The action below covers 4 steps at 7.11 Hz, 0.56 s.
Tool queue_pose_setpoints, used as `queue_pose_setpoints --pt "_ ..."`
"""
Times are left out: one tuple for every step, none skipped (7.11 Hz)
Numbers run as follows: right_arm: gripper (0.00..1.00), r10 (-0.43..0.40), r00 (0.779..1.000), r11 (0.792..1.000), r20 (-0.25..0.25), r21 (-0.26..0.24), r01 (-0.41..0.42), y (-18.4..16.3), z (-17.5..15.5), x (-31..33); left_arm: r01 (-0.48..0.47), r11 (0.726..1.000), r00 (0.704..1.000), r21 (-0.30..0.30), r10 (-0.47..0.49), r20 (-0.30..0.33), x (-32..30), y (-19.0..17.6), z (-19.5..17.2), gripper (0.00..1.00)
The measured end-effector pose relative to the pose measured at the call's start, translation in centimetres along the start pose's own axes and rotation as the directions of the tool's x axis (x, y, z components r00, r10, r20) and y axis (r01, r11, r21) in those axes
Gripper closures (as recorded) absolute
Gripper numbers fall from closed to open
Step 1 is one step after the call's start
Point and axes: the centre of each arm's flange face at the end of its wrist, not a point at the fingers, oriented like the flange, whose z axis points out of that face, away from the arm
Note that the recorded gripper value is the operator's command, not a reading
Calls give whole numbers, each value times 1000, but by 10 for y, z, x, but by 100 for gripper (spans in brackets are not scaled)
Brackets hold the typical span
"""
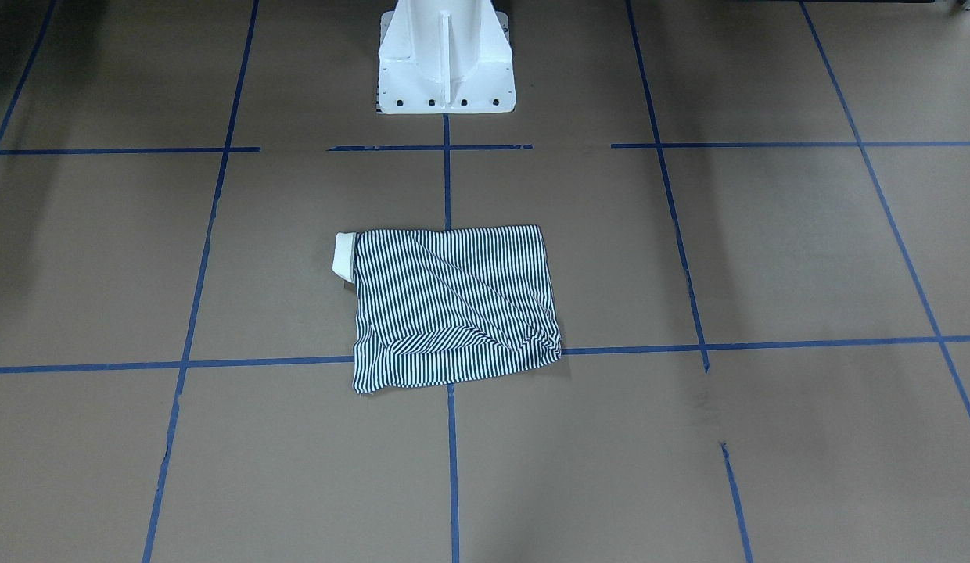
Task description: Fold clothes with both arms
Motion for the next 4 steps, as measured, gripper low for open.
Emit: queue_pose_setpoints --pt "0 -1 1000 1000 0 0 1 0 0 0 -2 1000 1000 0 2 0 0 0 0 0" --pt "0 -2 1000 1000 0 0 2 0 0 0 -2 1000 1000 0 2 0 0 1 0 0" --pt "0 -3 1000 1000 1 -1 3 0 0 0 -1 1000 1000 -2 1 1 0 1 1 0" --pt "0 -3 1000 1000 1 -1 3 0 0 0 2 1000 1000 -5 -2 2 -1 5 2 0"
